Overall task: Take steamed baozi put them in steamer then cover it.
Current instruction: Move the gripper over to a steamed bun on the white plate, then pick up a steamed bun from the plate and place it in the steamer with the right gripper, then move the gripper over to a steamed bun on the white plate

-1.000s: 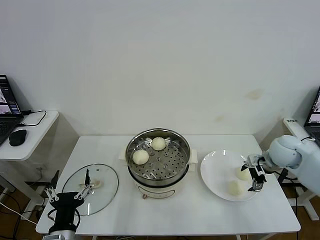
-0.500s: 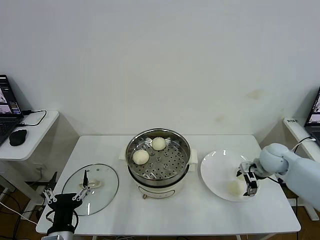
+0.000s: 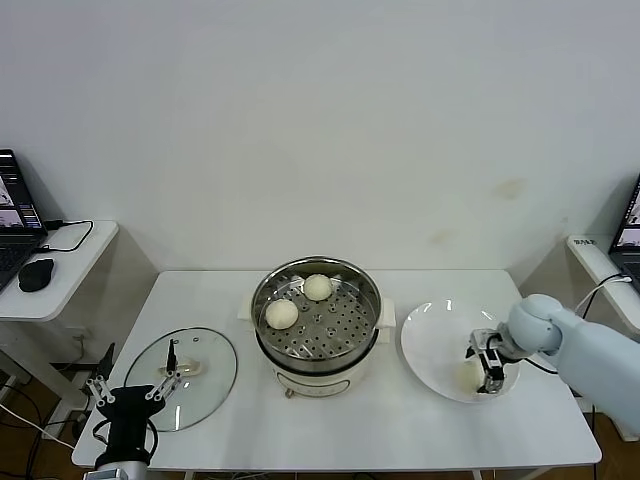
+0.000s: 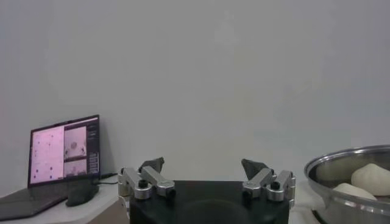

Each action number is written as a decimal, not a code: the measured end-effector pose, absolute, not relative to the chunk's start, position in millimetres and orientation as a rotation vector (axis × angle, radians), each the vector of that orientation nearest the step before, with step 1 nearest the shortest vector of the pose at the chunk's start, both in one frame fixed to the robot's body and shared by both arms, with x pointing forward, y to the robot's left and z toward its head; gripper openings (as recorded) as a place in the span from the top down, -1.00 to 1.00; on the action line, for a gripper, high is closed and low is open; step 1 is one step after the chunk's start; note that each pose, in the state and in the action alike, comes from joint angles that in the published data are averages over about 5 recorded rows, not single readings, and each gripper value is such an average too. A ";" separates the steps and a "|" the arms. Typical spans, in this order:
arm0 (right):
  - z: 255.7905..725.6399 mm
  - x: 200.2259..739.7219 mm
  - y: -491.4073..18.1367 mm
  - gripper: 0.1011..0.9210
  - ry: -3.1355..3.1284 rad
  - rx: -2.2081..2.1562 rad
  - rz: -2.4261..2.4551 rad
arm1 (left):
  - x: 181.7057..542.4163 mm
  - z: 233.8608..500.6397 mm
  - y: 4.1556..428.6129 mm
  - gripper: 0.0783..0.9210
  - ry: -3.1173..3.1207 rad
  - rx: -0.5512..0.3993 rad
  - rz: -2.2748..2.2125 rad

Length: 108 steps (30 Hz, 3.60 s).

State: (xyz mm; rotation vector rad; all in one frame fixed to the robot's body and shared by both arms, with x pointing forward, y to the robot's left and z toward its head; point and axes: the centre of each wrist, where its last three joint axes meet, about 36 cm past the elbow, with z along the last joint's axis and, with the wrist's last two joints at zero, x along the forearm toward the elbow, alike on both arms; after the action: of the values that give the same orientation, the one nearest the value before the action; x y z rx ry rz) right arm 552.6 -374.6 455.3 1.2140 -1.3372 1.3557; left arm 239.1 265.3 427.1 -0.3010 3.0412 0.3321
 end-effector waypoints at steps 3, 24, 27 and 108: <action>454.1 554.1 -373.8 -0.36 -1.341 1.212 1.353 | 239.0 427.1 265.2 -0.77 3.041 -0.302 0.332; 540.4 572.8 -378.8 -0.20 -1.423 1.184 1.379 | 240.6 431.4 265.2 -0.77 3.025 -0.290 0.320; 570.1 580.0 -373.2 -0.20 -1.456 1.184 1.401 | 240.8 432.6 265.4 -0.77 3.021 -0.285 0.316; 667.8 597.4 -93.9 -0.76 -0.723 1.994 2.326 | 251.9 449.5 273.8 -0.77 2.951 -0.356 0.270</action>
State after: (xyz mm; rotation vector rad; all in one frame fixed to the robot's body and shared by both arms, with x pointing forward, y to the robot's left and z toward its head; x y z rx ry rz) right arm 597.4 -93.9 667.8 1.9939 -0.7232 2.3258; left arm 251.9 273.8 449.5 -0.3561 2.9505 0.2696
